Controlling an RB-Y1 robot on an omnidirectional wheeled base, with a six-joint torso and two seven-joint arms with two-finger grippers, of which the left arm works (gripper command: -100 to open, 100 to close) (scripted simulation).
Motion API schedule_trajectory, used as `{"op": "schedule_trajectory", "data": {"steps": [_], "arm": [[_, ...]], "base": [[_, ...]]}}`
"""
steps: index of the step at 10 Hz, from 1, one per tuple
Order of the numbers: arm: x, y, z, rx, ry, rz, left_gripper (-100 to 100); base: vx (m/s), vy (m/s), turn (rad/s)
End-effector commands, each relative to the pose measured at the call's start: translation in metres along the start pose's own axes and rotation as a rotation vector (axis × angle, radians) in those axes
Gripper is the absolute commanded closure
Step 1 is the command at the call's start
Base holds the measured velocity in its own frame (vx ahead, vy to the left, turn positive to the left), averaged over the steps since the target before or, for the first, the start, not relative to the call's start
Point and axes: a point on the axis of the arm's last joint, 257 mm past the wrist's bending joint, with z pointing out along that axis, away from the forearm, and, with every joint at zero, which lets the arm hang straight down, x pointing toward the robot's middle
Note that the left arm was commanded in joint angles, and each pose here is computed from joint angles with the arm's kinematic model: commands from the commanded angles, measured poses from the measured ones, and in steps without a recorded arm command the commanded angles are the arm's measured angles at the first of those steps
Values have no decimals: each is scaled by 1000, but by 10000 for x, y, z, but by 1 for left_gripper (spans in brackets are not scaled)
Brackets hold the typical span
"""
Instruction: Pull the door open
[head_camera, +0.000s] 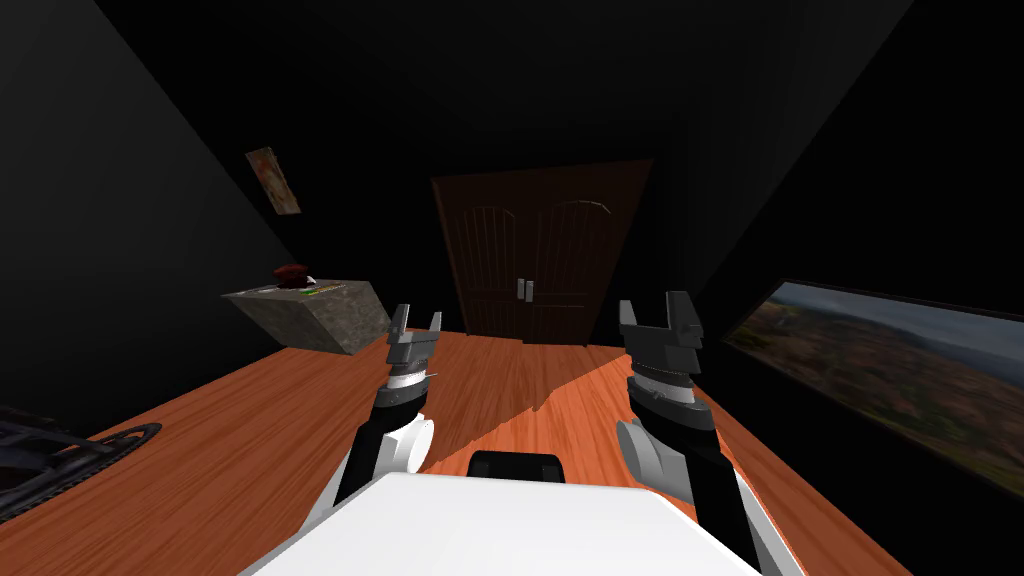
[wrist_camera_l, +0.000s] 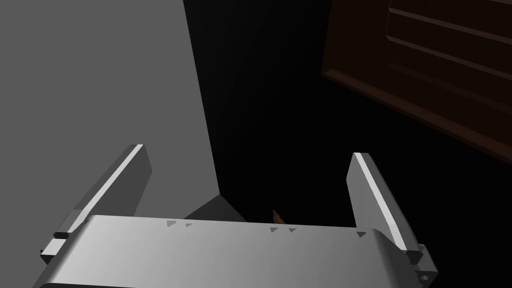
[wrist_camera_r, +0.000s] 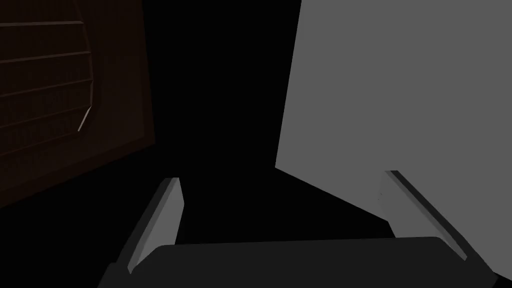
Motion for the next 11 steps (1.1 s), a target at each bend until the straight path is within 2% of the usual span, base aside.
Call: {"op": "schedule_trajectory", "data": {"steps": [1,3,6,9,11], "arm": [[-8,143,-15,-28,5,4,-100],[-15,250,-27,-49,8,6,-100],[-42,566,-68,-110,16,15,-100],[-62,749,-96,-147,19,20,-100],[-86,957,-131,-188,21,25,-100]], "base": [[62,76,-39],[153,-52,16],[184,-49,-4],[126,-25,-3],[121,-28,-8]]}}
